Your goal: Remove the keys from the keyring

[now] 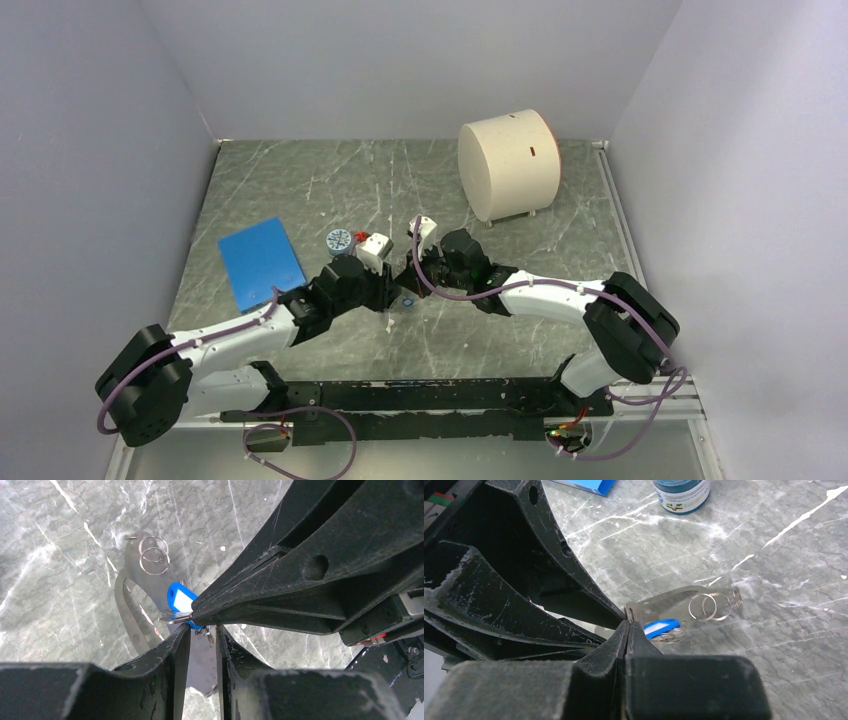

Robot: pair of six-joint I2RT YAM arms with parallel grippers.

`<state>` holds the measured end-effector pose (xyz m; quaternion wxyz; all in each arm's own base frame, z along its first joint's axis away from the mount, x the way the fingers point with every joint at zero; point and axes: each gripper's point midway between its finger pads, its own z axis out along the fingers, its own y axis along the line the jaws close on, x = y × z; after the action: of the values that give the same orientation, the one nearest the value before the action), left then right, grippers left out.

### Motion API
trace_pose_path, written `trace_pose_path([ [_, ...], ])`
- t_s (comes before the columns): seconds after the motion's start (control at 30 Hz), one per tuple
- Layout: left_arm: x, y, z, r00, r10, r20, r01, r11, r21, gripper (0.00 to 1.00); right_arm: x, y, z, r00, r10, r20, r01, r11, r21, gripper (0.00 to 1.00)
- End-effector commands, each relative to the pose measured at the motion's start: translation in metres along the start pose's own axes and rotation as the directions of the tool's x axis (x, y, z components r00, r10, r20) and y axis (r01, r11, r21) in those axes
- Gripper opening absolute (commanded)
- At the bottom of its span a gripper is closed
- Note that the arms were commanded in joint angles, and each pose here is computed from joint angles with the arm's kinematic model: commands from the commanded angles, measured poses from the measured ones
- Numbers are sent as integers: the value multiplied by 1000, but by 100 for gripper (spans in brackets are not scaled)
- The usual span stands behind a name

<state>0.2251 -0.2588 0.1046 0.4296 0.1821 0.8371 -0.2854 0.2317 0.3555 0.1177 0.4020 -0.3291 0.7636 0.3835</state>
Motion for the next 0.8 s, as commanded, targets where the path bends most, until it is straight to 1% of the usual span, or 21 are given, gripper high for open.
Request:
trace_pose_path([
  [0.0,-30,-7,-2,998,13,68,-14,1000,4,32,-28,10,3,997,-10,81,13,999,-39,0],
  [0.1,-32,-4,-8,998,-1,66,2,1000,-21,36,-28,7,3,997,-4,78,6,1000,-19,0],
  [0.27,-31,-12,-15,998,-26,51,25,1000,18,37,-27,6,4,997,2,73,-1,1000,-12,0],
  [0.77,-25,-15,-8,998,-51,26,50,998,34,28,-27,7,4,997,6,73,-5,1000,-21,0],
])
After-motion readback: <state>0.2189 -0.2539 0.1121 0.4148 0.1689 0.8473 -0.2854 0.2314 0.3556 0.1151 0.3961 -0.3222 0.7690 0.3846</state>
